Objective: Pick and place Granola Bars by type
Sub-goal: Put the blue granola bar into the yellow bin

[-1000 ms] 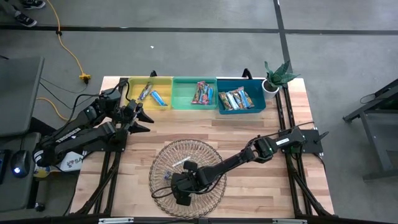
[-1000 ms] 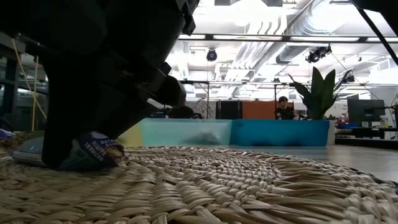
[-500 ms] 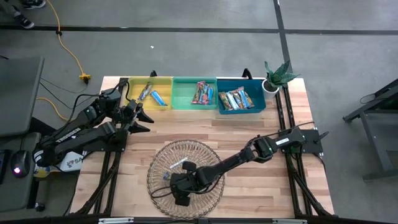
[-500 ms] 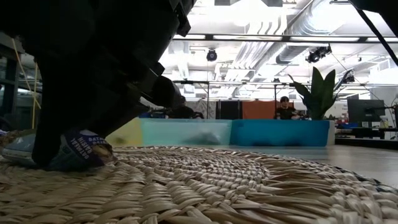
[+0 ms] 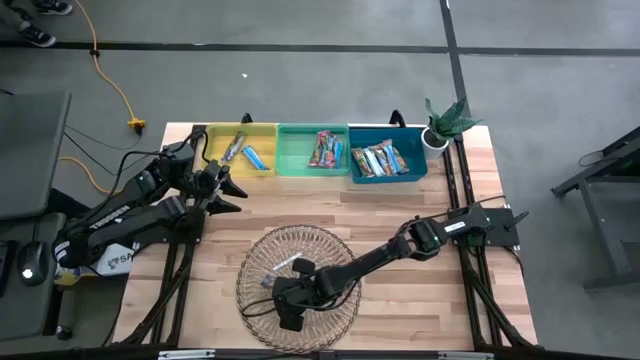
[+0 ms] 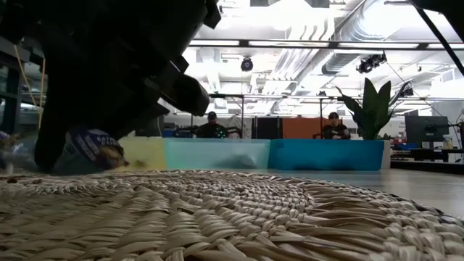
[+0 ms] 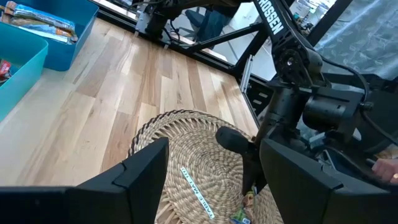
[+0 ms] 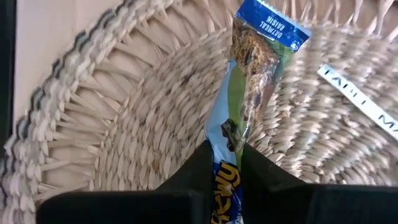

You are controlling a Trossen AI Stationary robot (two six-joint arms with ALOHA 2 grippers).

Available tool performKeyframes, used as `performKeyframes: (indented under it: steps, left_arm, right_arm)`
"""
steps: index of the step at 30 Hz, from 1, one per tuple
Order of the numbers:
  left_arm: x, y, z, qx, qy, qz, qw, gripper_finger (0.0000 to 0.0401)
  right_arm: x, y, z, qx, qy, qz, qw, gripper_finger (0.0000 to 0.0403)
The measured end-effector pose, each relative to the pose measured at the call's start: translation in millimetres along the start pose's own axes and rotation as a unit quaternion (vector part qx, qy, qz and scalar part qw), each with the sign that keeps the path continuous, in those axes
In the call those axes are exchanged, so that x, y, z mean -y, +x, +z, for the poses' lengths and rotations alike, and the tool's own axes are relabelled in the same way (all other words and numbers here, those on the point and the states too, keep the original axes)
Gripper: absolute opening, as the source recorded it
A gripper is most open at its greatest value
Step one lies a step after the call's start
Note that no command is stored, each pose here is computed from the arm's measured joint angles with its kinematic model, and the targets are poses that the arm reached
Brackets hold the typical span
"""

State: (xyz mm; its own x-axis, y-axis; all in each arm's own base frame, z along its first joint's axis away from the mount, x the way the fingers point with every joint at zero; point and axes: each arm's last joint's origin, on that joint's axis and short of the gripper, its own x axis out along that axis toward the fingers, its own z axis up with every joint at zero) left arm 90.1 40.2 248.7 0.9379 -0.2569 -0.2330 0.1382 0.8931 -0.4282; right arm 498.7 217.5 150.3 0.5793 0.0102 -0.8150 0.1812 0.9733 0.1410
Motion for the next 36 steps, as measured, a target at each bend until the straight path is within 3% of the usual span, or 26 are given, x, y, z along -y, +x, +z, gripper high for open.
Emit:
performKeyframes:
  steps: [9,17,24,36]
  left_arm:
    - [0.1,-0.1,0.1,0.0,0.0,0.0,1.0,0.025]
    - [0.9,0.0,1.2,0.003,0.005,-0.012,1.0,0.025]
    - [4.8,-0.8,12.2,0.039,0.026,-0.042,0.998,0.025]
    - [13.3,-4.9,33.2,0.114,0.048,-0.069,0.99,0.025]
  right_arm:
    - [4.9,-17.0,14.1,0.035,0.006,-0.024,0.999,0.0034]
    - [17.6,-48.1,31.4,0.063,-0.01,-0.08,0.995,0.0034]
    - [44.2,-76.2,59.1,0.1,-0.011,-0.12,0.988,0.0034]
    - [92.6,-142.5,119.3,0.238,-0.003,-0.164,0.957,0.0034]
